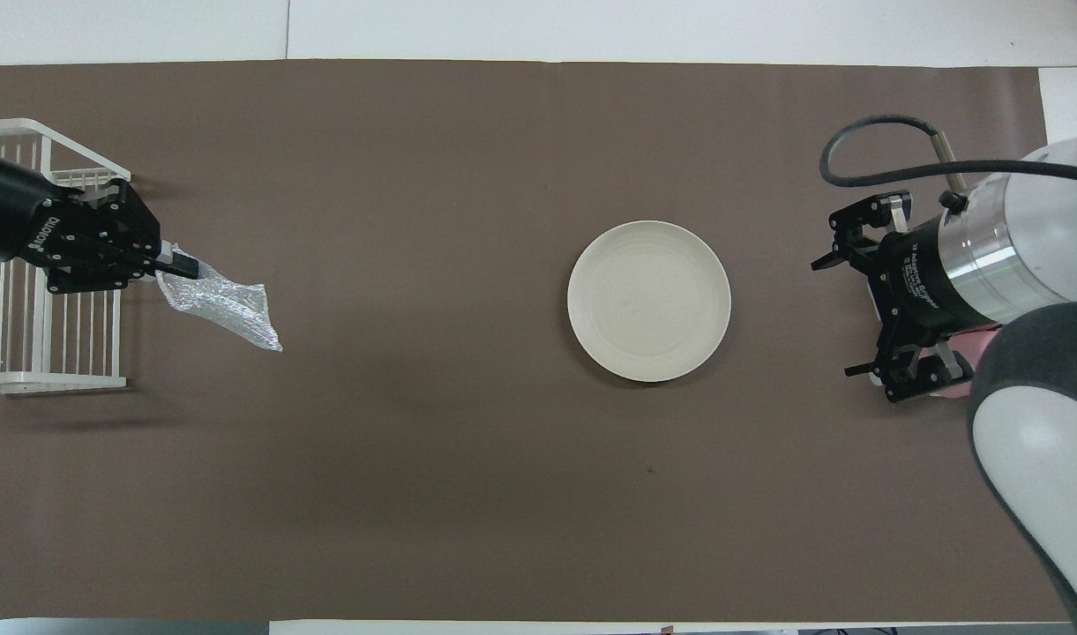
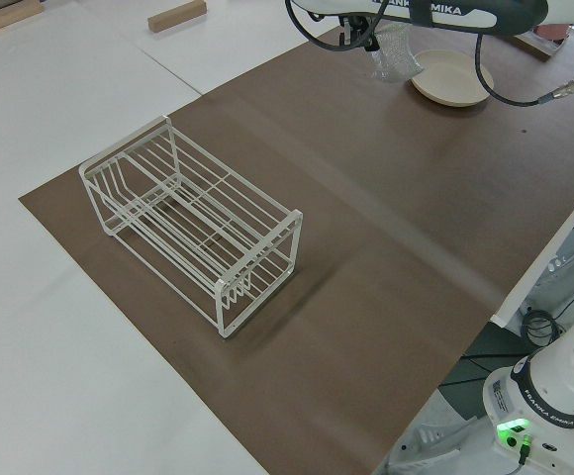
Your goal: Wipe plate with sponge
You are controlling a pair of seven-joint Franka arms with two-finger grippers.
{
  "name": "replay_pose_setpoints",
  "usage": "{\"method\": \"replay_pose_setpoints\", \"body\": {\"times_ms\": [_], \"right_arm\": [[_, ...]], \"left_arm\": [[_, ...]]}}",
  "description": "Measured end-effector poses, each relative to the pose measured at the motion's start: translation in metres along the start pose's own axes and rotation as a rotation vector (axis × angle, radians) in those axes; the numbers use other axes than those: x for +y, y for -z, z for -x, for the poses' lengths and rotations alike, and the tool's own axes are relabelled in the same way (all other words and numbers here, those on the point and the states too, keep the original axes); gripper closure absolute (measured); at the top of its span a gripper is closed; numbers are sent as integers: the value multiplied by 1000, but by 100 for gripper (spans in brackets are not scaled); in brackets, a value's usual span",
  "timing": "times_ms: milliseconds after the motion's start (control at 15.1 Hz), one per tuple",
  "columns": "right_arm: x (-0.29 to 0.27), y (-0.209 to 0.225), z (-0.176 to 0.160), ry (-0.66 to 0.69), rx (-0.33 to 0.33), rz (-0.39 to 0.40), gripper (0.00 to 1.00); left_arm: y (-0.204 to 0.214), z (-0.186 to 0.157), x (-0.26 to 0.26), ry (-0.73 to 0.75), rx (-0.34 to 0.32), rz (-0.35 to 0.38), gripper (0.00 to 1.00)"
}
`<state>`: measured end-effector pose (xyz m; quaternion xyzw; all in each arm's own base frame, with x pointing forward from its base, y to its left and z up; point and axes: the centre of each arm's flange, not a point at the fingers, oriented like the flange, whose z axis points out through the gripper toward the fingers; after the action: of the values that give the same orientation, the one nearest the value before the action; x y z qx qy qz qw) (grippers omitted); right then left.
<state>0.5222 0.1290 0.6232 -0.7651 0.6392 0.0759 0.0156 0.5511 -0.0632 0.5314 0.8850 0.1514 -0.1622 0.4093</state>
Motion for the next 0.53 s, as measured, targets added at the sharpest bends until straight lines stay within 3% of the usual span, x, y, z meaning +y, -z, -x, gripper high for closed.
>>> {"method": "replay_pose_setpoints", "body": {"times_ms": [198,529], "right_arm": [[2,-2,24,-6,0,0,0],[13,-8,129,-50,-13,-82,0]], "left_arm": [[-28,24,-24,-54,2,168,95],[-85,67,-25,-152,9,373,95]]}}
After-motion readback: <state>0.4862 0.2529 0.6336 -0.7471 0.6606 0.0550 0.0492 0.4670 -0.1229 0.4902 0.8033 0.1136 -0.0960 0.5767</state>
